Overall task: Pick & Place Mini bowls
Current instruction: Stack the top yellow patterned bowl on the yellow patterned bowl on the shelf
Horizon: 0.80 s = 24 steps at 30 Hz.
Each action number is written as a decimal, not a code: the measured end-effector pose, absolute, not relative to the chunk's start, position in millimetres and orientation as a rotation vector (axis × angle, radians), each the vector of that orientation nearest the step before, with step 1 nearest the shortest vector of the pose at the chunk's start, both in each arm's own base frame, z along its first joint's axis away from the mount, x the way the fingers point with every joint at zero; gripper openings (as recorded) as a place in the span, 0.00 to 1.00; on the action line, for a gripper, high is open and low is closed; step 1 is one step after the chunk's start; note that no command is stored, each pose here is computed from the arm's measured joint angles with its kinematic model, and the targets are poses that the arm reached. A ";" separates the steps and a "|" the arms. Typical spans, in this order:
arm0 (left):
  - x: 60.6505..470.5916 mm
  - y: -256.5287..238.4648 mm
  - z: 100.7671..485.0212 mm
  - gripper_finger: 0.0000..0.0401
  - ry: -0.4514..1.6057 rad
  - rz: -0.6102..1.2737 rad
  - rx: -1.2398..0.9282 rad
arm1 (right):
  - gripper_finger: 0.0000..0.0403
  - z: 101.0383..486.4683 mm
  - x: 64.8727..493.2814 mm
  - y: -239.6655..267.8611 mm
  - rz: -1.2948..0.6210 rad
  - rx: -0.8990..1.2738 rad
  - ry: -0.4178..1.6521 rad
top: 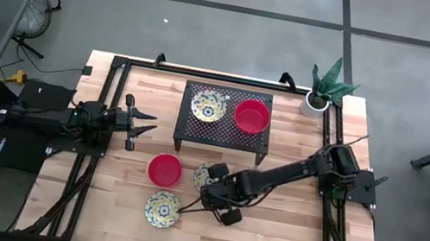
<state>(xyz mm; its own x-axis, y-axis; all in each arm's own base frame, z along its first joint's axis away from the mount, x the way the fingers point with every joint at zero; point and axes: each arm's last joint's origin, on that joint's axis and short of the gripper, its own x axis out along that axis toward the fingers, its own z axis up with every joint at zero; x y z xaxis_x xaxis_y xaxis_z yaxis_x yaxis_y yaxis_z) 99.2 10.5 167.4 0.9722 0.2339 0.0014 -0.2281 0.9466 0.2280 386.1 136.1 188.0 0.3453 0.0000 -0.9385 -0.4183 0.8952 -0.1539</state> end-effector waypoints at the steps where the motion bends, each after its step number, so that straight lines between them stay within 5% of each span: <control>1: 99.2 10.5 167.4 0.29 0.026 0.235 0.229 | 0.22 188.0 386.0 136.2 0.284 -0.403 1.196; 24: 99.2 10.5 167.4 0.29 0.026 0.235 0.229 | 0.02 181.6 387.9 136.8 0.284 -0.399 1.210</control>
<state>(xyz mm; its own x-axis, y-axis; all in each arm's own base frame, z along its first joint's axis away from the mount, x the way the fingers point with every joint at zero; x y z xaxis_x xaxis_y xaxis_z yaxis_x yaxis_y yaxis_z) 99.2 10.5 167.4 0.9722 0.2339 0.0016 -0.2281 0.9465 0.2283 387.9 136.8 181.6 0.3315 0.0012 -0.9434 -0.4194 0.8959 -0.1463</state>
